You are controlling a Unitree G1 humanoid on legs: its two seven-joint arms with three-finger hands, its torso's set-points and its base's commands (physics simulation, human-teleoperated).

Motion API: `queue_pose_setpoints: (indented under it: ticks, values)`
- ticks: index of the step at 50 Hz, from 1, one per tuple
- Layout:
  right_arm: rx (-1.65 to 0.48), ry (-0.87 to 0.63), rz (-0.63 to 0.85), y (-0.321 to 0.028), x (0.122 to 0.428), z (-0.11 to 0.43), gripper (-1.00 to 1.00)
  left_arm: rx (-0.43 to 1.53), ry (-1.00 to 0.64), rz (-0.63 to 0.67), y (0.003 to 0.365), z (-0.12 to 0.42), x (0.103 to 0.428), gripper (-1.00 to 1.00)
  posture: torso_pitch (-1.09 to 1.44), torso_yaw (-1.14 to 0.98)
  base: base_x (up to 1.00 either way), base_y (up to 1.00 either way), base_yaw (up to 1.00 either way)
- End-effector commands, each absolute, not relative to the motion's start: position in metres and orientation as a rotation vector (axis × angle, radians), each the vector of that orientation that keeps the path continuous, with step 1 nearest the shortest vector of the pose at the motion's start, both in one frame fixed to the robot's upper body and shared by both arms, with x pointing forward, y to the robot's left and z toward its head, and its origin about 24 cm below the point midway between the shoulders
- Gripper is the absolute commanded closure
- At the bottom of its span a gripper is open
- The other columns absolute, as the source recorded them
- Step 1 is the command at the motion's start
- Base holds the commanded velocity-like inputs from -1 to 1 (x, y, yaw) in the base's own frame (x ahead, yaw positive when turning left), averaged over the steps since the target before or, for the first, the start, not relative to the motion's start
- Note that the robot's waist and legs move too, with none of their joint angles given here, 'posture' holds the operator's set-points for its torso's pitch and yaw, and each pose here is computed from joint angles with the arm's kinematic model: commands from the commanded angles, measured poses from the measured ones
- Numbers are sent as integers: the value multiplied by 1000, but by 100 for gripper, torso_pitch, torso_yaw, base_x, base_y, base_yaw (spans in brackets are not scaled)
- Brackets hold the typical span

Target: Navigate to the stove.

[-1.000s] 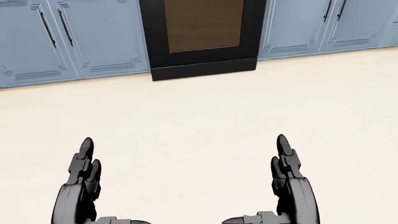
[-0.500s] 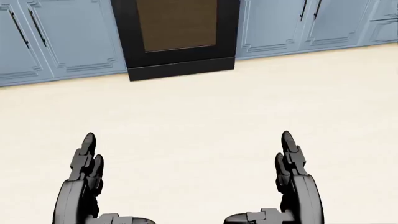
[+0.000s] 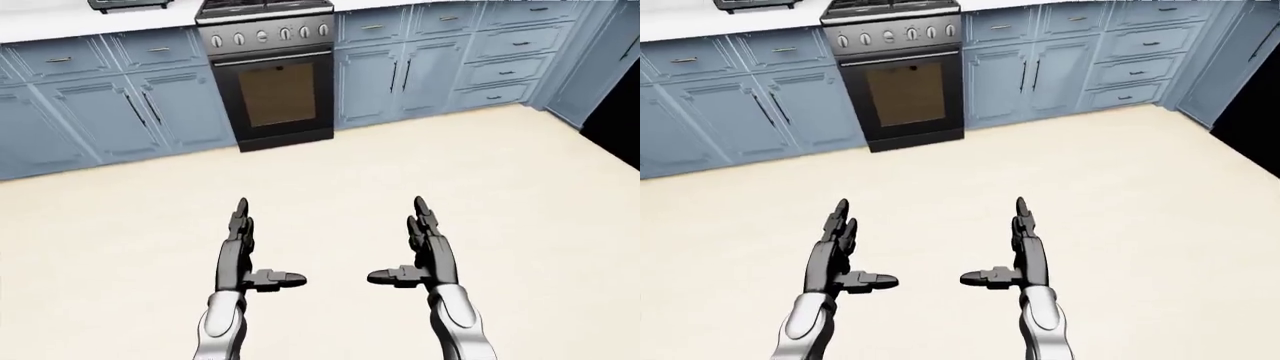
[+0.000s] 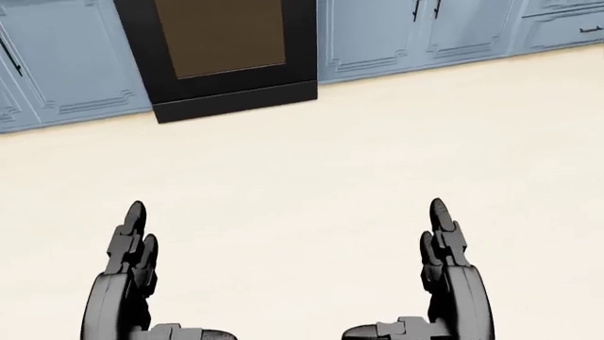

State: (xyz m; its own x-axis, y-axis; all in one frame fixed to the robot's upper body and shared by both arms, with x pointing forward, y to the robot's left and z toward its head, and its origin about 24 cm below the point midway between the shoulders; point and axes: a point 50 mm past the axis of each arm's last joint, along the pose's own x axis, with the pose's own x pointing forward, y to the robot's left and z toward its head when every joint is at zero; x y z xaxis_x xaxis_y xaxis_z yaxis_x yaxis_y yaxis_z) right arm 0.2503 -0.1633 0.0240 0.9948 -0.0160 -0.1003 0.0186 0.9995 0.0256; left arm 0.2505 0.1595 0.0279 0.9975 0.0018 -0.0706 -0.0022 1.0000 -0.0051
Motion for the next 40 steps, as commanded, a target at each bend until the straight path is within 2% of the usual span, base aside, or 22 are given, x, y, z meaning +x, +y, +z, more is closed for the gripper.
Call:
queue_pose_setpoints:
  ticks: [1, 18, 40]
  values:
    - [28, 13, -10, -162, 255, 41, -100, 0, 0, 0, 160, 41, 254, -100, 0, 0, 0, 0, 0]
    - [12, 5, -16, -162, 254, 43, -100, 0, 0, 0, 160, 41, 254, -100, 0, 0, 0, 0, 1]
    - [11, 6, -13, -162, 254, 41, -100, 0, 0, 0, 160, 41, 254, -100, 0, 0, 0, 0, 18]
